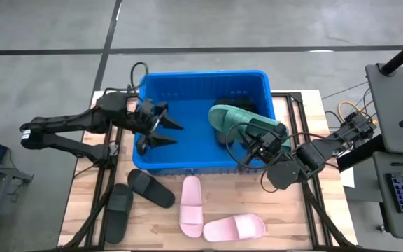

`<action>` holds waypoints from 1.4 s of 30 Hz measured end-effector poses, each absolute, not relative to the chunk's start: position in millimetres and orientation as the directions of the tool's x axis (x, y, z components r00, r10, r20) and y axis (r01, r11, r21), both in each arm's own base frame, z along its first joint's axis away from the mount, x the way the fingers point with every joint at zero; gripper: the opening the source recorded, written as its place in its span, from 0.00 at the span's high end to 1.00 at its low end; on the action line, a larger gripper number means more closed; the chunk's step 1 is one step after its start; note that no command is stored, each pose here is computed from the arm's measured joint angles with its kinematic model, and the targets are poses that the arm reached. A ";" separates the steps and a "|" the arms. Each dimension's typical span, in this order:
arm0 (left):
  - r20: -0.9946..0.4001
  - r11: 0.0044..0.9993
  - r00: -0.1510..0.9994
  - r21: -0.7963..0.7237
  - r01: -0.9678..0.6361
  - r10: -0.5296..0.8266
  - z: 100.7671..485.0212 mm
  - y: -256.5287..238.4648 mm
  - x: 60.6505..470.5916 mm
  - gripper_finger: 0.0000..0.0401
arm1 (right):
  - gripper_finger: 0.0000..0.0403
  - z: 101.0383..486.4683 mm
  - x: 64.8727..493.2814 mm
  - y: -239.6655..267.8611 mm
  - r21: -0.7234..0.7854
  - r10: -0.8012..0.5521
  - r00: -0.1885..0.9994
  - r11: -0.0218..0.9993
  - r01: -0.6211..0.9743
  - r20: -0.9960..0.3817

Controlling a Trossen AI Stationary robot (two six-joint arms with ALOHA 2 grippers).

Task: Pick and place slides into bin
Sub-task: Put the bottom green slide into the blue bin

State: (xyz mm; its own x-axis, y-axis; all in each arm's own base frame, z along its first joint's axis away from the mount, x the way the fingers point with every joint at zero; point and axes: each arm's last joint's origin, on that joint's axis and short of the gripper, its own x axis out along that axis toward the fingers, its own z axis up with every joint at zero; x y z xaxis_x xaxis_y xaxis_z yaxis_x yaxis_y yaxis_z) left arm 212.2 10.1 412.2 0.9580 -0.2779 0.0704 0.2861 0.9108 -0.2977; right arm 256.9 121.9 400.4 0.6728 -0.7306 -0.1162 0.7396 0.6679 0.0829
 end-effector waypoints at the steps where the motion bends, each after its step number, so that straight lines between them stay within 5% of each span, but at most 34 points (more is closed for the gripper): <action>1: 0.085 0.909 0.957 -0.298 0.291 -0.278 414.3 10.3 214.5 0.39 | 0.98 400.4 256.9 121.9 0.083 -0.731 0.673 0.668 0.740 -0.116; 8: 0.118 0.905 0.948 -0.281 0.318 -0.296 409.4 11.9 235.0 0.37 | 0.98 400.6 256.5 121.5 0.107 -0.743 0.661 0.652 0.750 -0.107; 21: 0.075 0.945 0.995 -0.326 -0.044 0.073 397.4 24.2 252.7 0.37 | 0.98 400.6 256.6 121.6 0.109 -0.741 0.662 0.654 0.749 -0.108; 31: 0.014 0.941 0.996 -0.329 -0.074 0.083 380.5 29.3 282.6 0.37 | 0.98 400.7 256.6 121.6 0.106 -0.741 0.662 0.654 0.749 -0.108; 42: 0.097 0.936 0.991 -0.349 -0.050 0.089 382.3 33.3 295.5 0.37 | 0.98 401.6 257.1 121.9 0.121 -0.739 0.665 0.654 0.747 -0.106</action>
